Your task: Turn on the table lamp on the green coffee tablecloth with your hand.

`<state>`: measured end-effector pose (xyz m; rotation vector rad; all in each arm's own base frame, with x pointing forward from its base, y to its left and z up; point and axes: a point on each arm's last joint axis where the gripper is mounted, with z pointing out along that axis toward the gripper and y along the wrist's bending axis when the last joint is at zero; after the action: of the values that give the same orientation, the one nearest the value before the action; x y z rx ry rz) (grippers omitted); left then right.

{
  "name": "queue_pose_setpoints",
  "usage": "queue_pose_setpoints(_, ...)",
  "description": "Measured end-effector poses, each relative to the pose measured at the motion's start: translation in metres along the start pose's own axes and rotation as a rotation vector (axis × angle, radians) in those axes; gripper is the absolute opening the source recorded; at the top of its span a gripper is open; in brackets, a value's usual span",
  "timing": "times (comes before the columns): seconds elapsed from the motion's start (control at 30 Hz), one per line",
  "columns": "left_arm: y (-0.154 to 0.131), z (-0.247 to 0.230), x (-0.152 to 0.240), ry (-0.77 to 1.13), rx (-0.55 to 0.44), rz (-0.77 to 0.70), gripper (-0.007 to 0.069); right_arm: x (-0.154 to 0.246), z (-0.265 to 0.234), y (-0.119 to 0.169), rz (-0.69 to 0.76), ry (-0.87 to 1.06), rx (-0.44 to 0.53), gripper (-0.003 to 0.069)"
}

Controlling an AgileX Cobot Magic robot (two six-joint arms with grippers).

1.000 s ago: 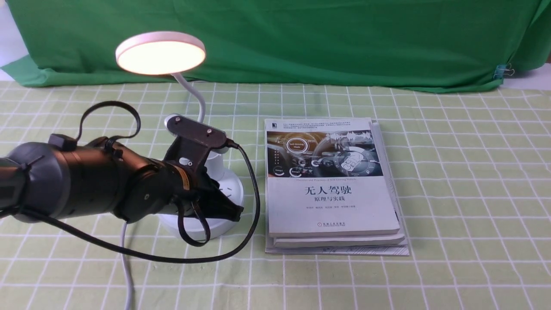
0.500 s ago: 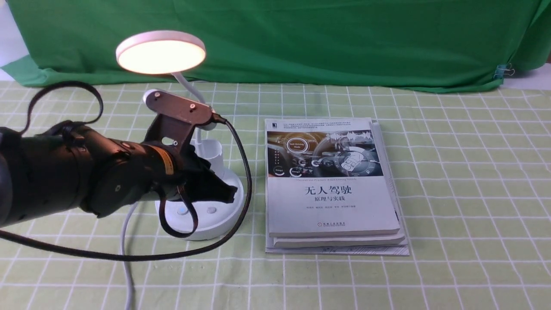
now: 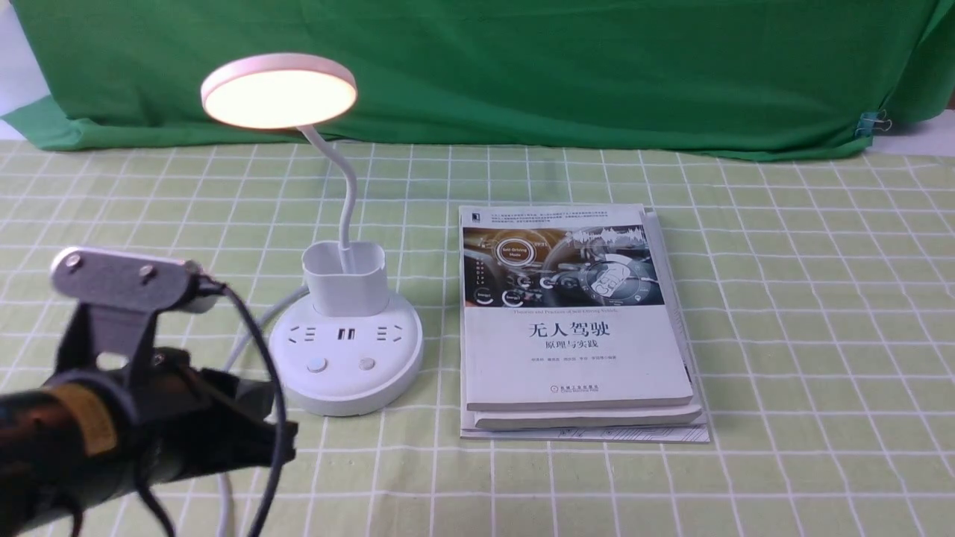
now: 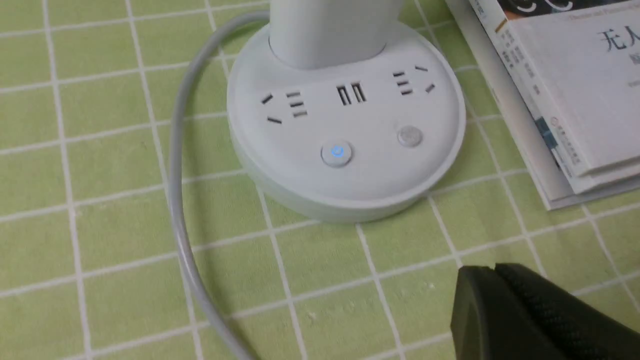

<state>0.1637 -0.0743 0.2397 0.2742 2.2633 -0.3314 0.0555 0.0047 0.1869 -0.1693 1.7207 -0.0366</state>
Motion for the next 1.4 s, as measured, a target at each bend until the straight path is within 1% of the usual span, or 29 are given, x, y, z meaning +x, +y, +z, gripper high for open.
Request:
queue_pose_setpoints(0.17,0.002,-0.035,0.020,-0.132,0.043,-0.044,0.0001,0.000,0.000,0.000,0.000,0.000,0.000,0.0244)
queue_pose_setpoints(0.33,0.004,-0.060,0.029,-0.262,0.055,0.001,0.0001,0.000,0.000,0.000,0.000,0.000,0.000,0.0244)
queue_pose_setpoints(0.47,0.005,-0.068,0.029,-0.310,0.047,0.038,0.0006,0.000,0.000,0.000,0.000,0.000,0.000,0.0244)
queue_pose_setpoints(0.73,0.007,-0.069,0.029,-0.338,0.023,0.100,0.0017,0.000,0.000,0.000,0.000,0.000,0.000,0.0244)
queue_pose_setpoints(0.8,0.007,-0.069,0.031,-0.371,0.019,0.137,0.0017,0.000,0.000,0.000,0.000,0.000,0.000,0.0244)
queue_pose_setpoints(0.9,0.013,-0.073,0.041,-0.451,-0.020,0.180,0.0017,0.000,0.000,0.000,0.000,0.000,0.000,0.0244)
queue_pose_setpoints(0.93,0.018,-0.079,0.048,-0.514,-0.068,0.199,0.0017,0.000,0.000,0.000,0.000,0.000,0.000,0.0244)
queue_pose_setpoints(0.97,0.022,-0.081,0.053,-0.542,-0.105,0.183,0.0017,0.000,0.000,0.000,0.000,0.000,0.000,0.0244)
queue_pose_setpoints(1.03,0.028,-0.082,0.065,-0.577,-0.175,0.168,0.0017,0.000,0.000,0.000,0.000,0.000,0.000,0.0244)
queue_pose_setpoints(1.1,0.034,-0.083,0.078,-0.618,-0.264,0.142,0.0017,0.000,0.000,0.000,0.000,0.000,0.000,0.0244)
queue_pose_setpoints(1.13,0.035,-0.083,0.080,-0.620,-0.271,0.139,0.0017,0.000,0.000,0.000,0.000,0.000,0.000,0.0244)
queue_pose_setpoints(1.2,0.039,-0.081,0.093,-0.637,-0.332,0.109,0.0017,0.000,0.000,0.000,0.000,0.000,0.000,0.0244)
queue_pose_setpoints(1.27,0.041,-0.076,0.103,-0.624,-0.356,0.093,0.0017,0.000,0.000,0.000,0.000,0.000,0.000,0.0244)
queue_pose_setpoints(1.4,0.042,-0.068,0.112,-0.568,-0.347,0.076,0.0017,0.000,0.000,0.000,0.000,0.000,0.000,0.0244)
